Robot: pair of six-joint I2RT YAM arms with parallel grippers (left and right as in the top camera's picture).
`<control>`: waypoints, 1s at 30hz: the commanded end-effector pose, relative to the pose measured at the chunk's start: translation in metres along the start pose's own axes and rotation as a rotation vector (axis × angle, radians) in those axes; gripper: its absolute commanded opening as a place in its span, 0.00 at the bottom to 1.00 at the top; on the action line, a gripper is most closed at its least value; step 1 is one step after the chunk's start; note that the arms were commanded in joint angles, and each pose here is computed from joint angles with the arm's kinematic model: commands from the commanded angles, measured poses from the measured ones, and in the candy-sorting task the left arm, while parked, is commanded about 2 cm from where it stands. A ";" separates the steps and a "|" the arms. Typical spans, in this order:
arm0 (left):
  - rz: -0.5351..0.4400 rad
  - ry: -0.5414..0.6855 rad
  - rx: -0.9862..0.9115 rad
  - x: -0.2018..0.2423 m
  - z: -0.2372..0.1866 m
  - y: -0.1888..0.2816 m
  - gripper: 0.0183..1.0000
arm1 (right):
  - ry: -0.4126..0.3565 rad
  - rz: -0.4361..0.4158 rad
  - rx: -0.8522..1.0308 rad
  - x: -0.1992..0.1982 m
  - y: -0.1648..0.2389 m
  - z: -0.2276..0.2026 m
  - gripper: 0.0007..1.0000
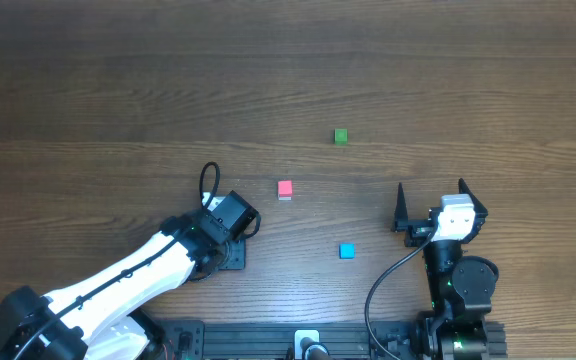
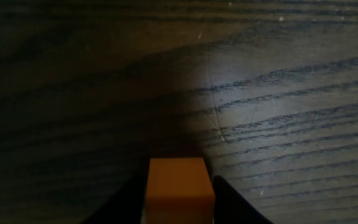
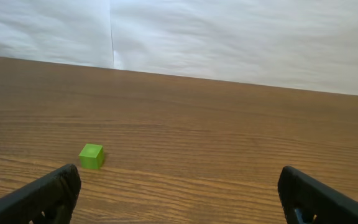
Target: Stack Cubes
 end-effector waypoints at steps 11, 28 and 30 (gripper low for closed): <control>0.009 -0.004 -0.022 -0.001 0.007 0.002 0.18 | 0.004 0.000 0.001 0.000 0.000 -0.002 0.99; -0.017 0.016 -0.074 -0.058 0.129 0.067 0.02 | 0.004 0.000 0.001 0.000 0.000 -0.002 0.99; -0.022 0.027 -0.081 -0.064 0.142 0.070 0.02 | 0.004 0.000 0.001 0.000 0.000 -0.002 0.99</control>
Point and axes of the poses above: each gripper's point midway between its finger pads, its own y axis back along the fingers, its own x axis along the line the jaws close on, z = x × y, the point moved 3 cm from there along y, back along the fingers, and after that the axes turned 13 degrees about -y, right-handed, at the moved point
